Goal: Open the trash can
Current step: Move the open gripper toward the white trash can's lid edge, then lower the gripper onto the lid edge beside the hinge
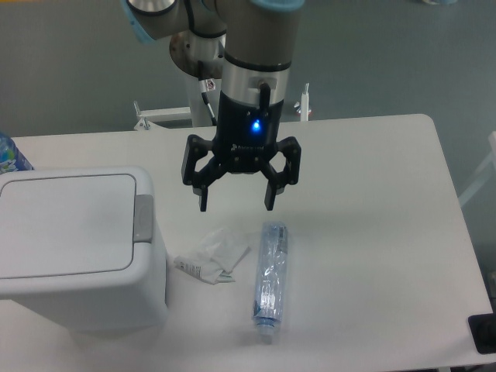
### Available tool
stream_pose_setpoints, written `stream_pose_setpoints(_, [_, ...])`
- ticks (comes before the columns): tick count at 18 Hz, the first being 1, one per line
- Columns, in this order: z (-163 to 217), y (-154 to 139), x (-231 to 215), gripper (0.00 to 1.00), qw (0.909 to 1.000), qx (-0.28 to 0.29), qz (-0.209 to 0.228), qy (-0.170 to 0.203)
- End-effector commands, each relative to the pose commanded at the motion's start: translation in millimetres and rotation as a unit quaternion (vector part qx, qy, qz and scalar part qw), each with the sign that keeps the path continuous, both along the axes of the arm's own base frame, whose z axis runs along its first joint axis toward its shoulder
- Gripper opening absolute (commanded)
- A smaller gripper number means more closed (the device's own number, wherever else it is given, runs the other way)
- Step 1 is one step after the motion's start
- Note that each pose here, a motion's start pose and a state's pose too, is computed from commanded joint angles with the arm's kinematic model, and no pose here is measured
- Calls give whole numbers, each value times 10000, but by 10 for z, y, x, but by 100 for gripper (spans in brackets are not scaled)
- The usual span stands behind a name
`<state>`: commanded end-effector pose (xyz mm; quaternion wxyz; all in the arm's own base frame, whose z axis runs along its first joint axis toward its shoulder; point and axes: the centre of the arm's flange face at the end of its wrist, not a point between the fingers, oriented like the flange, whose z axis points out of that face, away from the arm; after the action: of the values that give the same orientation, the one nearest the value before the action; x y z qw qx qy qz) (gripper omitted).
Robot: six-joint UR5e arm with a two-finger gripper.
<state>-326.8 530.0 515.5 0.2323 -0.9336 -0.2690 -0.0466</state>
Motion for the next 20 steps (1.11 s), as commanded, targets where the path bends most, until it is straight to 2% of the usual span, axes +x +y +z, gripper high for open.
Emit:
stream_pose_setpoints(4, [-90,67,95,100,9999,-46,-57,-92])
stream_pose_setpoints(8, [-120,153,210,100,9991,-11,214,-360])
stream_pose_setpoints(11, [-218,194,261,100,9985,-27,178,-519])
stream_pose_setpoints(20, [-248,248,425,100,9983,-27,47,-576])
